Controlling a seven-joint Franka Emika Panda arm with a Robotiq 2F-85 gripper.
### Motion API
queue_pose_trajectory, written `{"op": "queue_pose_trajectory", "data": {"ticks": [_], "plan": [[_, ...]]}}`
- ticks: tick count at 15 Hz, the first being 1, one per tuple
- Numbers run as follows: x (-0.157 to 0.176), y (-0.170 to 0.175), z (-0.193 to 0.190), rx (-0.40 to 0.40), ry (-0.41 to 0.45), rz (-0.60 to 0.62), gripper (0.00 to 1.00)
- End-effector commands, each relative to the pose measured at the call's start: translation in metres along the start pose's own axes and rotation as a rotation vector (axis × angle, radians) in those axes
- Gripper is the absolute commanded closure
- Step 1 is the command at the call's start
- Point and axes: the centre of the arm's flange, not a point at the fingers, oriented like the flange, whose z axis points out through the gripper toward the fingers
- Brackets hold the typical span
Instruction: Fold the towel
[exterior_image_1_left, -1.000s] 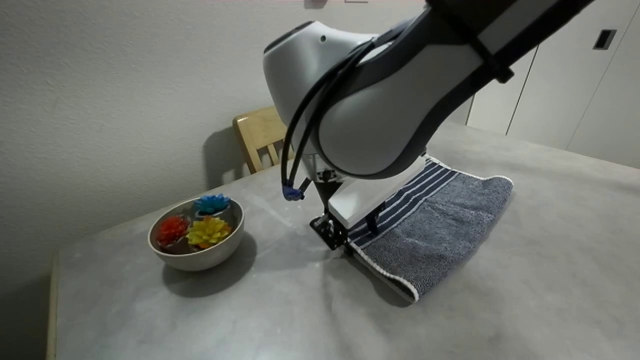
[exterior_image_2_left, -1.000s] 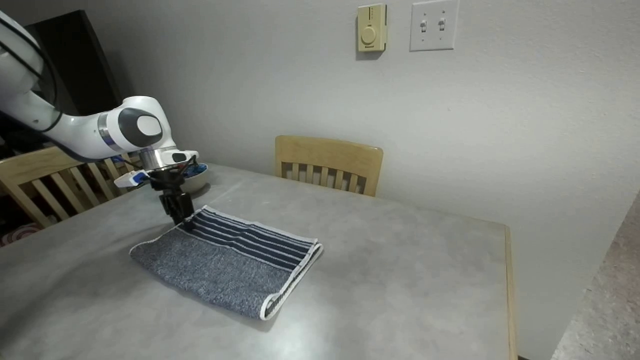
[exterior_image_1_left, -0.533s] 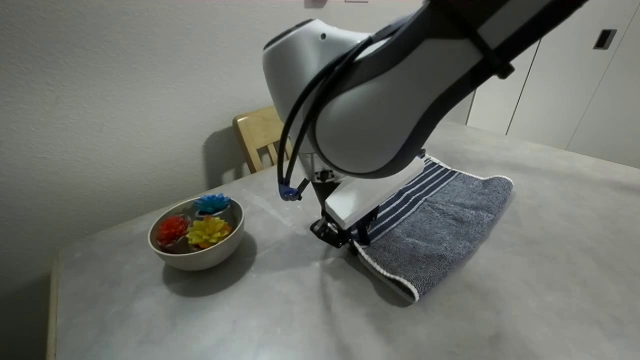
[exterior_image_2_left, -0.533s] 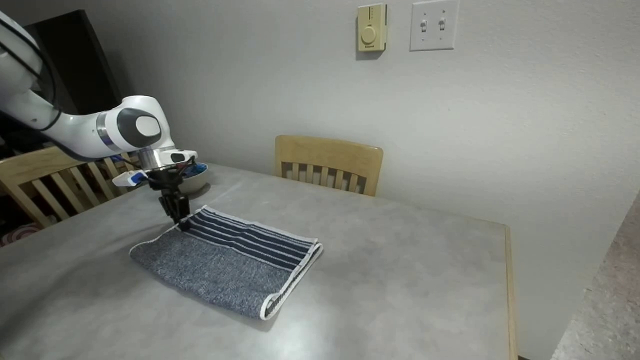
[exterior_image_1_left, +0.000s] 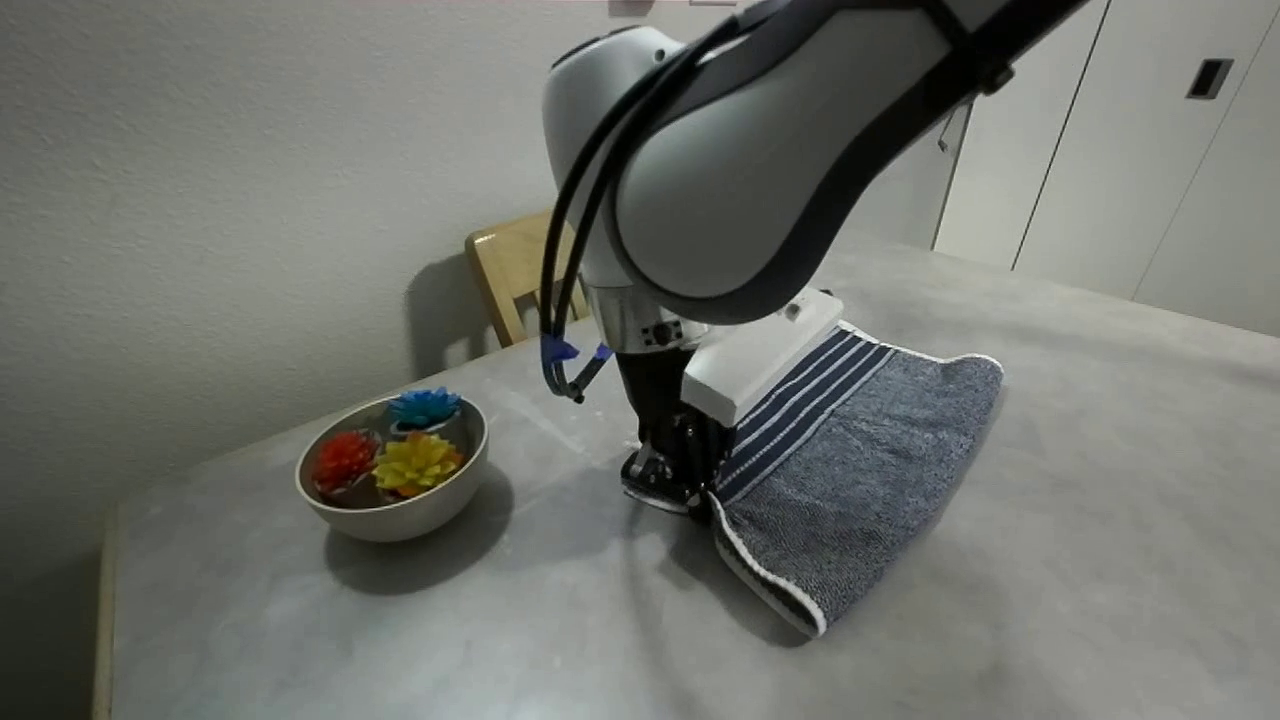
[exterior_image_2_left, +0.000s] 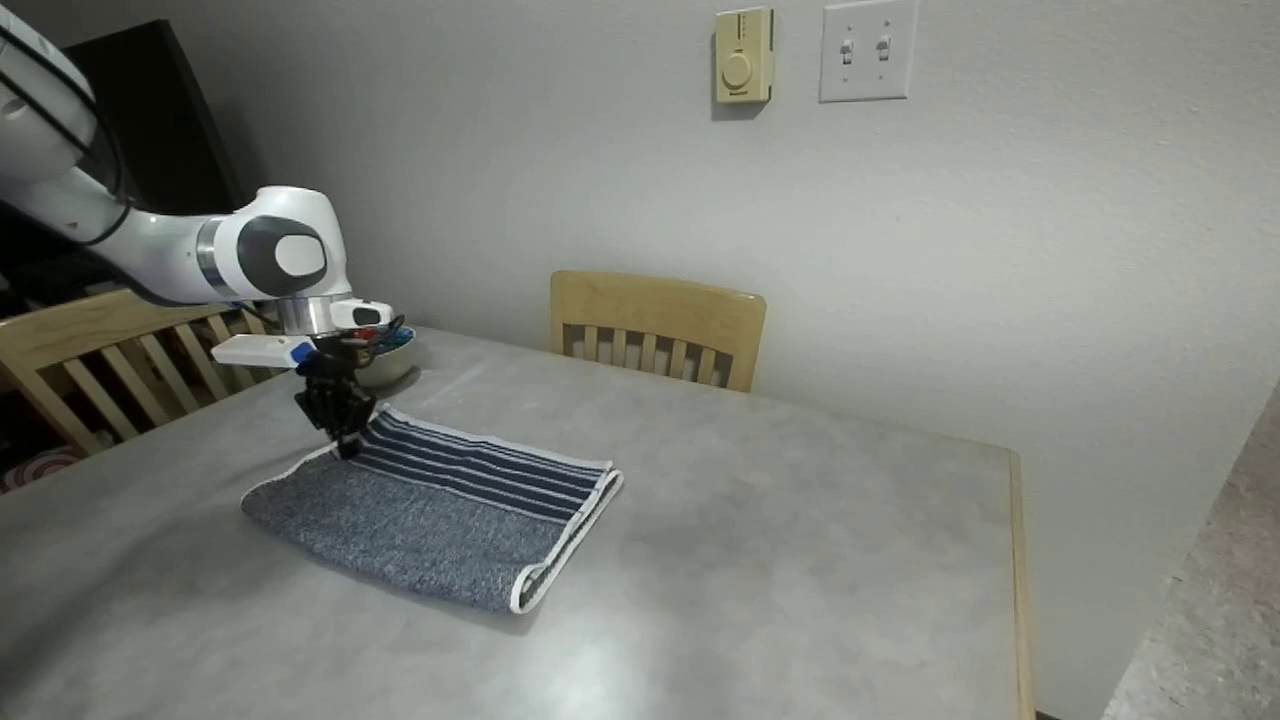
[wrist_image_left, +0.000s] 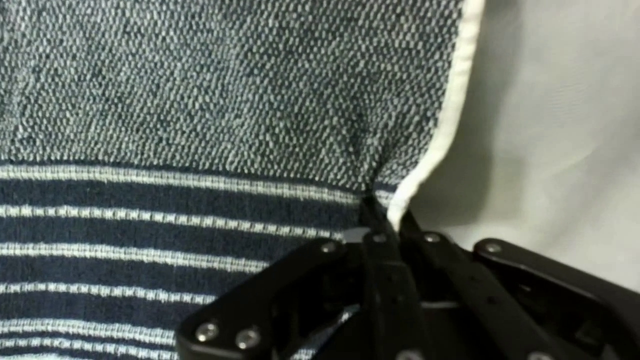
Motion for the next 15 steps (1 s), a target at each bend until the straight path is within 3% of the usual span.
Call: {"op": "queue_pose_trajectory", "data": {"ticks": [1, 5, 9, 12, 15], "plan": [[-0.017, -0.010, -0.023, 0.040, -0.007, -0.171, 0.99], [-0.027, -0.017, -0.061, 0.023, 0.020, -0.298, 0.99], [-0.041, 0.003, -0.101, 0.019, 0.018, -0.421, 0.99], [-0.052, 0.034, -0.129, -0.001, -0.031, -0.510, 0.99], [-0.057, 0.067, -0.147, -0.055, -0.140, -0.584, 0.99]]}}
